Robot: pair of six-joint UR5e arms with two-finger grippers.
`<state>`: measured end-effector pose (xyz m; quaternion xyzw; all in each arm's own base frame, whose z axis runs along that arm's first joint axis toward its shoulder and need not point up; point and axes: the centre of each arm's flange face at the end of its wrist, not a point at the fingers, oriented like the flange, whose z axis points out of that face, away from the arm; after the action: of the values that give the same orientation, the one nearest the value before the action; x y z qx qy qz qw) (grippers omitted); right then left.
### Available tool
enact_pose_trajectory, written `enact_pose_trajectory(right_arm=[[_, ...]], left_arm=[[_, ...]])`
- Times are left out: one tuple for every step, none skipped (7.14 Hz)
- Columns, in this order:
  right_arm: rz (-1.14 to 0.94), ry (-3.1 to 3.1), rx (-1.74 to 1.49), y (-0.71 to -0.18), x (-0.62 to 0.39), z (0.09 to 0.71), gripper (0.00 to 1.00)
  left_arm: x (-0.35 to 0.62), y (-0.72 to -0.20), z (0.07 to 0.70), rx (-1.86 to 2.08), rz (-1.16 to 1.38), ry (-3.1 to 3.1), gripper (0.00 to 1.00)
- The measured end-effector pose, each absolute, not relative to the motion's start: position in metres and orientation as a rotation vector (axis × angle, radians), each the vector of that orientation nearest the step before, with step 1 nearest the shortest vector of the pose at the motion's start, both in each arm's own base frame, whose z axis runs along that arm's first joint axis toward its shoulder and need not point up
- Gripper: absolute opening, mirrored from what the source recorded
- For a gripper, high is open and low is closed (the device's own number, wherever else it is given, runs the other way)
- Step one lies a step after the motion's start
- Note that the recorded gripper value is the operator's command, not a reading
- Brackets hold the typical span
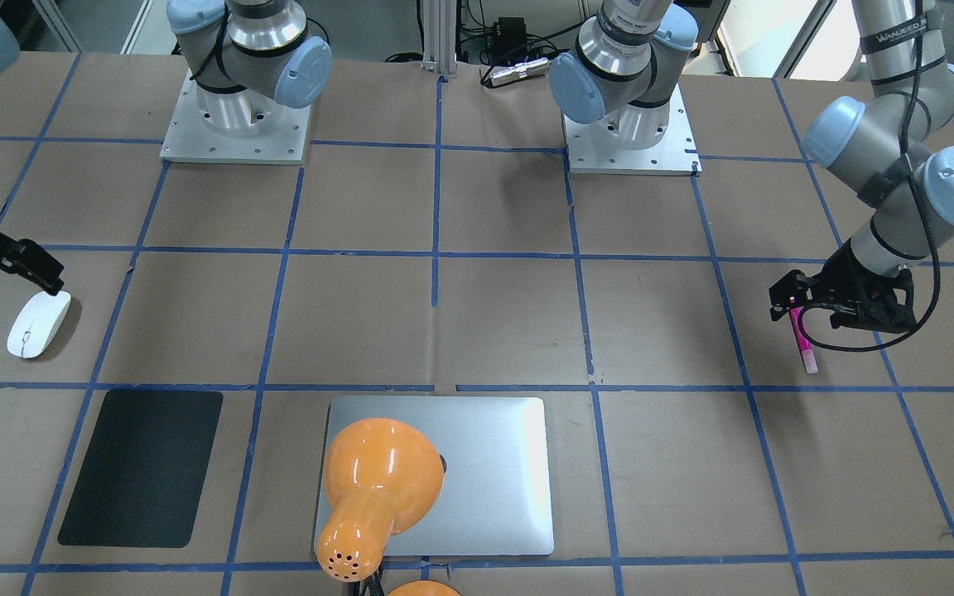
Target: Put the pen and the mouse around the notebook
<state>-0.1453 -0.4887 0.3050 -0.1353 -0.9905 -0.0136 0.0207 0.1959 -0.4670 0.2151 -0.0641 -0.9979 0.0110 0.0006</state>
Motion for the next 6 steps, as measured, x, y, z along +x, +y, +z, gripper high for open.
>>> enact_pose_trajectory(right_arm=[[-0.051,-3.077,-0.395,-0.496,-0.165,0.272,1.0],[-0.07,-3.085,-0.374,-0.5,-0.178,0.246,1.0],[-0.095,-3.094,-0.352,-0.503,-0.187,0.225,1.0],[-0.112,-3.096,-0.344,-0.504,-0.192,0.211,1.0],[-0.122,-3.09,-0.333,-0.503,-0.199,0.203,1.0],[-0.132,-3.085,-0.312,-0.501,-0.206,0.199,1.0]], left_arm=[[0.215,-0.464,0.196,-0.207,0.051,-3.144,1.0],[0.224,-0.463,0.182,-0.201,0.048,-3.142,0.79],[0.225,-0.463,0.173,-0.195,0.042,-3.135,0.44],[0.224,-0.464,0.169,-0.192,0.039,-3.13,0.21],[0.224,-0.464,0.168,-0.192,0.036,-3.13,0.12],[0.224,-0.464,0.168,-0.191,0.039,-3.129,0.08]])
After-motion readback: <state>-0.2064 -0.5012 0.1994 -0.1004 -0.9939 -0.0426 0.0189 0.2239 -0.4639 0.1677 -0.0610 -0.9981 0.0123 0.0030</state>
